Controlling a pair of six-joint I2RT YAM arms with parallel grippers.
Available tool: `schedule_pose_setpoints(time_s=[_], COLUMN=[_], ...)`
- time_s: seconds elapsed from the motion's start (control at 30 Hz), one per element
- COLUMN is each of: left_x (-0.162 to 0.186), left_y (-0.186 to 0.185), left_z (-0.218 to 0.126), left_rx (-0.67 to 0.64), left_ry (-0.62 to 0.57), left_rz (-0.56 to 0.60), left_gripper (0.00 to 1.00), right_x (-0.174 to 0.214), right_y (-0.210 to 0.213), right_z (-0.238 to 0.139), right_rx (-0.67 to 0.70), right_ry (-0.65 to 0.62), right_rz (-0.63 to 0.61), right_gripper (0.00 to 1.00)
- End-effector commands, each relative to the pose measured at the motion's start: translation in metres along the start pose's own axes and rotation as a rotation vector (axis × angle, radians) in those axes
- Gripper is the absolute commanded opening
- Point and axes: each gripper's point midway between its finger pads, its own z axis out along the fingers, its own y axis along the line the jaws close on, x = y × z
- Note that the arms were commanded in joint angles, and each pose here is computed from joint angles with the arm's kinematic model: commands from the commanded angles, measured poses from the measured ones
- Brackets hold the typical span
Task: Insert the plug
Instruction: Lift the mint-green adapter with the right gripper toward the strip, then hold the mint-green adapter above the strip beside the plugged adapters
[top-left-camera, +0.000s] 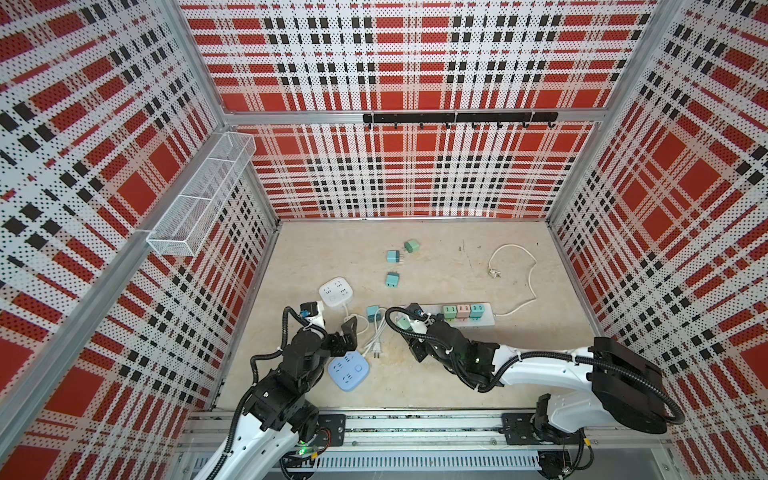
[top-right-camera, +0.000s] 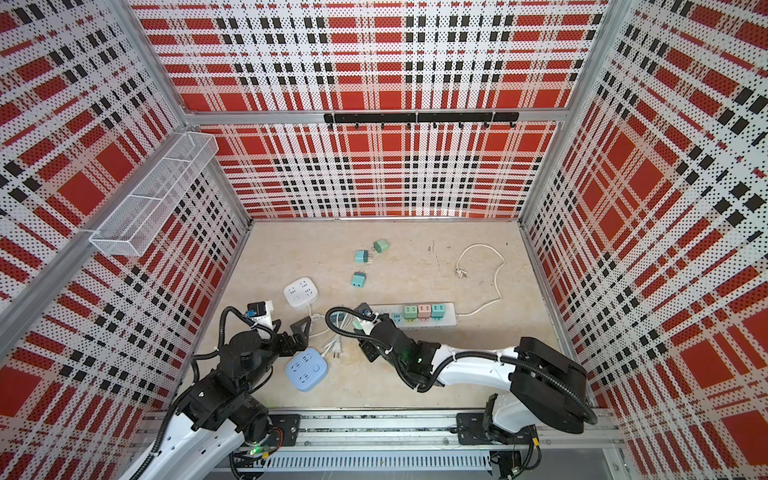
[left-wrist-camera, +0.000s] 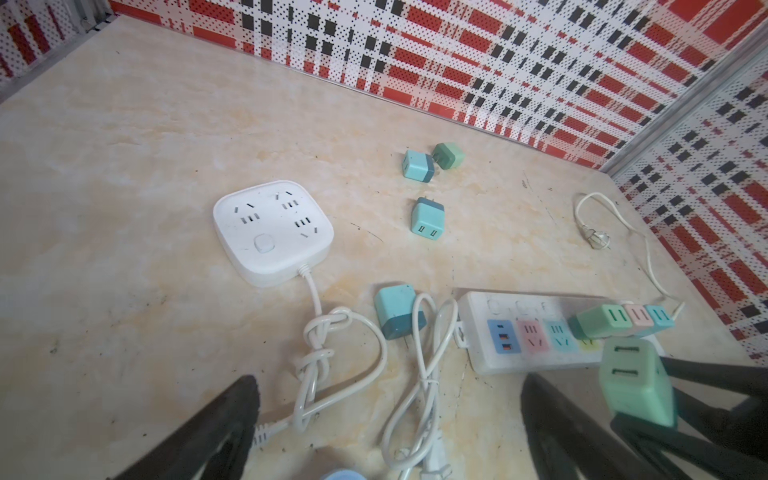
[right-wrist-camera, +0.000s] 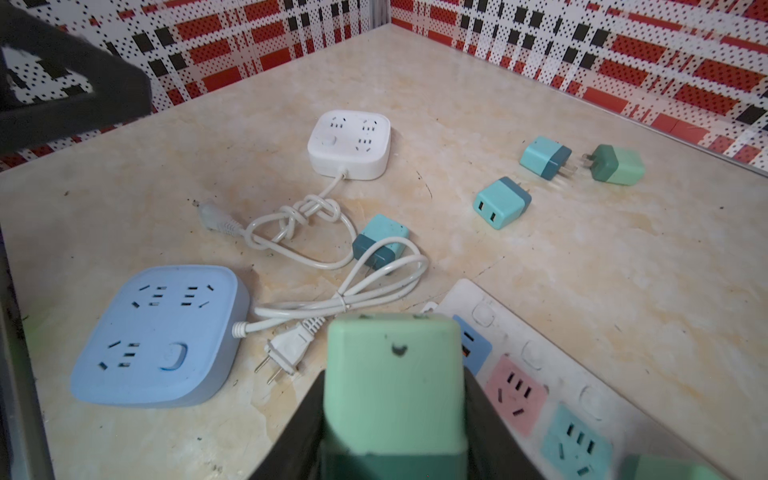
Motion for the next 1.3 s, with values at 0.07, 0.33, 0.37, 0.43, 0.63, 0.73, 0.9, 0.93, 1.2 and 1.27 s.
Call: schedule_pose_setpoints(time_s=[0.07, 0.33, 0.37, 0.43, 0.63, 0.73, 0.9, 0.93, 1.2, 1.27], left_x=[-0.006, -0.008, -0.006, -0.002, 0.002, 0.0, -0.003, -0.004, -0.007, -0.013], left_y=[-0.025, -0.023, -0.022, -0.023, -0.024, -0.022, -0.023, -0.024, -0.046, -0.051], left_z=[-0.012, -0.012, -0.011, -0.008, -0.007, -0.008, -0.009, -0.009, -0.014, -0.015], left_rx=[0.152, 0.125, 0.118, 0.119, 0.124, 0.115, 0.114, 0.116, 0.235, 0.254], left_ry=[-0.002, 0.008, 0.019, 0.04, 0.063, 0.051, 0.051, 0.05, 0.064, 0.053], left_rz=[-0.036, -0.054, -0.054, -0.051, -0.073, -0.089, -0.098, -0.099, -0.116, -0.122], left_gripper=[0.99, 0.99, 0.99, 0.99, 0.99, 0.99, 1.0, 0.99, 0.99, 0.99], right_x=[-0.035, -0.036, -0.035, -0.033, -0.034, -0.036, -0.039, -0.04, -0.043, -0.037], right_y=[0.001, -0.004, -0.003, -0.002, 0.002, 0.005, 0.004, 0.003, -0.001, -0.005], right_z=[-0.017, -0.035, -0.035, -0.035, -0.036, -0.037, -0.036, -0.034, -0.036, -0.039], right_rx=[-0.032, -0.044, -0.049, -0.059, -0.082, -0.097, -0.088, -0.079, -0.058, -0.044], right_ry=[-0.156, -0.207, -0.206, -0.205, -0.218, -0.22, -0.232, -0.23, -0.275, -0.279], right_rz=[-0.021, -0.009, -0.011, -0.021, -0.025, -0.032, -0.042, -0.047, -0.048, -0.047], right_gripper=[0.09, 0.1, 0.1, 0.1, 0.09, 0.09, 0.08, 0.07, 0.04, 0.04])
